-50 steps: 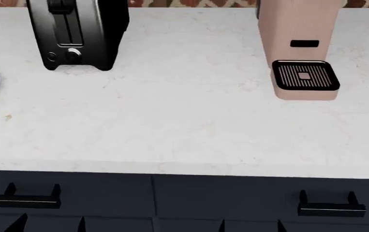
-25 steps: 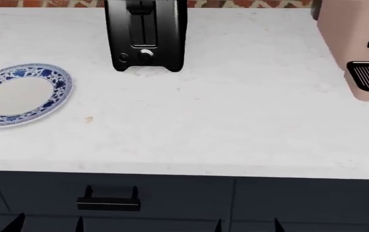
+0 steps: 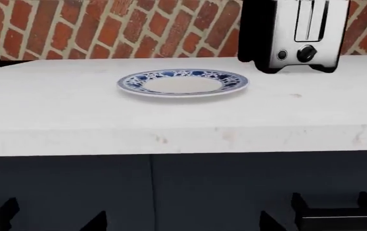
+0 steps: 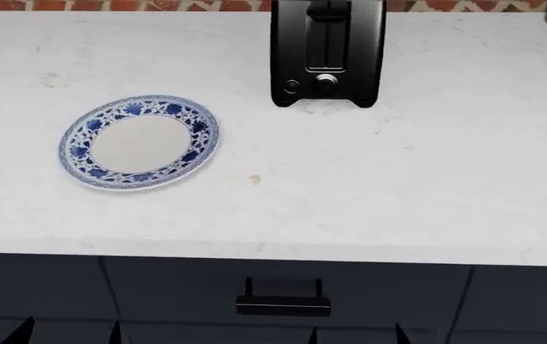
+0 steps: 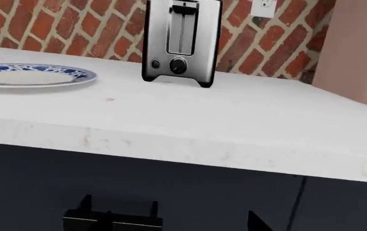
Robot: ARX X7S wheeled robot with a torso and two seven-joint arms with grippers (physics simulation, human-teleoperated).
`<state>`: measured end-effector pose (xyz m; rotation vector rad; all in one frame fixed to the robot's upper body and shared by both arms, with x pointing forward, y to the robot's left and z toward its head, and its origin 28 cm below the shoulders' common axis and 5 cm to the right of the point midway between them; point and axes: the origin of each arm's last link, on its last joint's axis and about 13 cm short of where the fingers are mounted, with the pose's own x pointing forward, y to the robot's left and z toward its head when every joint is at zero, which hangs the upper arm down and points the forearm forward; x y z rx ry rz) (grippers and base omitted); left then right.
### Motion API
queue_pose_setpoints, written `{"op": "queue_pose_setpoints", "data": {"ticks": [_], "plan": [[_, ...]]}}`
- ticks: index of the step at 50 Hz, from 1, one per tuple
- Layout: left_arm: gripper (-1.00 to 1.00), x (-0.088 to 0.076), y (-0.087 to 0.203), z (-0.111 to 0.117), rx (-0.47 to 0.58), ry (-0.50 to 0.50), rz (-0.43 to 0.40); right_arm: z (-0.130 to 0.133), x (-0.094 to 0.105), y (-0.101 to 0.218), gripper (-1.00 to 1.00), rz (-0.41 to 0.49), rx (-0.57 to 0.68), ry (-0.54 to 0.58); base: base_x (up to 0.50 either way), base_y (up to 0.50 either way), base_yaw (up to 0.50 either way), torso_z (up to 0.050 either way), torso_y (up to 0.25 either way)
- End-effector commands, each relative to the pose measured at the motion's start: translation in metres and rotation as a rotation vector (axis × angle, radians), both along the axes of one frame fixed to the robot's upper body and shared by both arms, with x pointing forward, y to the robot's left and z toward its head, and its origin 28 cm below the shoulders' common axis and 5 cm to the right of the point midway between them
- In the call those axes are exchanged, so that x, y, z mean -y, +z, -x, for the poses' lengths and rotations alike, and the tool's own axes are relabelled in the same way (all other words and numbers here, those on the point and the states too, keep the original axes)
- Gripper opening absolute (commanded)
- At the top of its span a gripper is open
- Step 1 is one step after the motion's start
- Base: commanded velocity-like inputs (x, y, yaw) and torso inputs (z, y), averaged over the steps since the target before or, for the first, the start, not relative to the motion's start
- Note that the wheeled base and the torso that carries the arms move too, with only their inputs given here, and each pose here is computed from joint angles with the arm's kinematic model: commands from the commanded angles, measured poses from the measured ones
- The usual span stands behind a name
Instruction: Place the toasted item on a plate.
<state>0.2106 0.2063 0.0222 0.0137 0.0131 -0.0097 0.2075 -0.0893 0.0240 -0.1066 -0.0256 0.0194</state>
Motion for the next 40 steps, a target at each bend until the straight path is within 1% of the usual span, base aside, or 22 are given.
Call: {"op": "queue_pose_setpoints", "data": {"ticks": [1, 4, 6, 8, 9, 10, 15, 16, 17, 19, 20, 21, 26, 27, 29, 30, 32, 34, 36, 40], "plan": [[1.0, 0.0, 0.001, 0.0, 0.0, 0.003, 0.0, 0.0, -0.002, 0.002, 1.0, -0.007, 0.0, 0.02, 0.0, 0.5, 0.0, 0.05, 0.051], [1.0, -0.001, 0.004, 0.0, 0.002, 0.002, -0.003, -0.001, -0.001, 0.006, 1.0, -0.026, 0.006, 0.021, 0.0, 0.5, 0.0, 0.05, 0.05], [1.0, -0.002, 0.009, 0.0, 0.01, 0.006, -0.003, -0.003, -0.001, 0.01, 1.0, -0.021, 0.016, 0.02, 0.0, 0.5, 0.0, 0.05, 0.053], [1.0, -0.003, 0.015, 0.0, 0.015, 0.006, 0.001, -0.003, -0.002, 0.015, 1.0, -0.049, 0.021, 0.02, 0.0, 0.5, 0.0, 0.05, 0.051], [1.0, -0.003, 0.02, 0.001, 0.016, -0.001, 0.007, -0.004, -0.003, 0.019, 1.0, -0.038, 0.024, 0.014, 0.0, 0.27, 0.0, 0.05, 0.053], [1.0, -0.003, 0.028, 0.002, 0.034, -0.005, 0.004, -0.005, -0.002, 0.025, 1.0, -0.061, 0.026, 0.01, 0.0, 0.0, 0.0, 0.05, 0.051], [1.0, -0.005, 0.052, 0.004, 0.079, -0.012, 0.008, -0.007, -0.001, 0.045, 1.0, -0.037, 0.059, 0.0, 0.0, 0.0, 0.0, 0.05, 0.052], [1.0, -0.005, 0.061, 0.005, 0.092, -0.039, 0.026, -0.008, -0.002, 0.052, 1.0, -0.035, 0.059, 0.0, 0.0, 0.0, 0.0, 0.05, 0.051], [1.0, -0.004, 0.073, 0.006, 0.114, -0.042, 0.006, -0.008, -0.002, 0.06, 1.0, -0.034, 0.058, 0.003, 0.0, 0.0, 0.0, 0.05, 0.051], [1.0, -0.004, 0.091, 0.005, 0.131, -0.058, 0.006, -0.009, -0.002, 0.077, 1.0, -0.002, 0.096, -0.008, 0.0, 0.0, 0.0, 0.05, 0.052], [1.0, -0.004, 0.096, 0.003, 0.142, -0.051, -0.004, -0.01, -0.002, 0.086, 1.0, 0.016, 0.114, -0.013, 0.0, 0.0, 0.0, 0.05, 0.051], [1.0, -0.006, 0.103, 0.0, 0.144, -0.054, 0.011, -0.01, -0.002, 0.092, 1.0, 0.021, 0.118, -0.012, 0.0, 0.0, 0.0, 0.05, 0.053], [1.0, -0.01, 0.128, -0.01, 0.198, -0.027, -0.013, -0.015, 0.0, 0.123, 1.0, 0.036, 0.178, -0.006, 0.0, 0.0, 0.0, 0.05, 0.051], [1.0, -0.011, 0.133, -0.017, 0.201, -0.021, -0.016, -0.018, 0.001, 0.129, 1.0, 0.045, 0.188, -0.006, 0.0, 0.0, 0.0, 0.05, 0.051], [1.0, -0.01, 0.141, -0.024, 0.2, -0.041, -0.022, -0.022, 0.001, 0.136, 1.0, 0.04, 0.185, 0.016, 0.0, 0.0, 0.0, 0.05, 0.053], [1.0, -0.011, 0.149, -0.028, 0.221, -0.03, -0.037, -0.025, 0.001, 0.143, 1.0, 0.063, 0.199, 0.016, 0.0, 0.0, 0.0, 0.05, 0.051], [1.0, -0.011, 0.161, -0.033, 0.234, -0.033, -0.039, -0.029, 0.001, 0.151, 1.0, 0.057, 0.189, 0.037, 0.0, 0.0, 0.0, 0.05, 0.052], [1.0, -0.013, 0.177, -0.042, 0.256, -0.033, -0.056, -0.038, 0.003, 0.163, 1.0, 0.056, 0.195, 0.046, 0.0, 0.0, 0.0, 0.05, 0.051], [1.0, -0.016, 0.186, -0.049, 0.255, -0.035, -0.052, -0.046, 0.005, 0.169, 1.0, 0.046, 0.214, 0.03, 0.0, 0.0, 0.0, 0.05, 0.051], [1.0, -0.023, 0.199, -0.059, 0.259, -0.013, -0.047, -0.056, 0.004, 0.173, 1.0, 0.063, 0.215, 0.051, 0.35, 0.13, 0.0, 0.05, 0.051]]}}
